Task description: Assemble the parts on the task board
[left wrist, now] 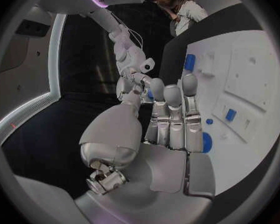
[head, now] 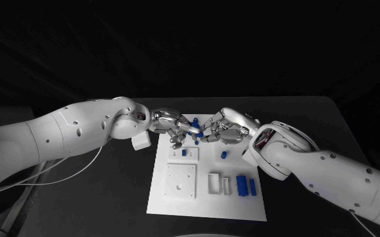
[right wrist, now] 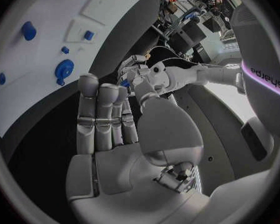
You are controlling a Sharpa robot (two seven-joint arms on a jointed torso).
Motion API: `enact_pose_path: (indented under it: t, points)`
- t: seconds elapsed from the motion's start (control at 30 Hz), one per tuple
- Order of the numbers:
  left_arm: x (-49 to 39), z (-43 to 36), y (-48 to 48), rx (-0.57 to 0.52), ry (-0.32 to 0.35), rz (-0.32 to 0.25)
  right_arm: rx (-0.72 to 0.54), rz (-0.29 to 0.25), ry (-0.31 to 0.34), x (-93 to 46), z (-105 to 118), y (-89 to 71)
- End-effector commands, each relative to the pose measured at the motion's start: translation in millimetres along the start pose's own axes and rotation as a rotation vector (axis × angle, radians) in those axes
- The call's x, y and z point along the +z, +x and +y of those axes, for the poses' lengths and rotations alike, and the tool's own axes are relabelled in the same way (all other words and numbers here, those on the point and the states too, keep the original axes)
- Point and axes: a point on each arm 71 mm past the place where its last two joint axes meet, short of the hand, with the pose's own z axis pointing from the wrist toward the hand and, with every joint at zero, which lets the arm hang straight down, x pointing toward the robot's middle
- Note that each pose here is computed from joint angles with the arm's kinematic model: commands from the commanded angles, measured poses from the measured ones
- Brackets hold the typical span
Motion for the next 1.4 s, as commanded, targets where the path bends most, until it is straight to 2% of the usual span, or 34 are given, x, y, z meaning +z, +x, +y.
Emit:
enact_pose_path:
  t: [0.03,0.3,0.77,1.4]
  points:
    - [0.9,-1.2,1.3,-0.003,0.005,0.013,0.001,-0.034,0.009,-0.3,-0.2,-2.0]
    - [1.6,-1.1,1.5,0.002,-0.001,0.011,0.011,-0.041,0.009,-0.3,1.0,-2.2]
    - [3.0,-2.9,-0.5,-0.010,0.020,-0.015,0.018,-0.008,0.013,0.1,2.3,0.6]
    - [7.0,0.2,4.8,-0.029,0.024,0.026,0.015,0.008,0.027,0.7,0.1,1.8]
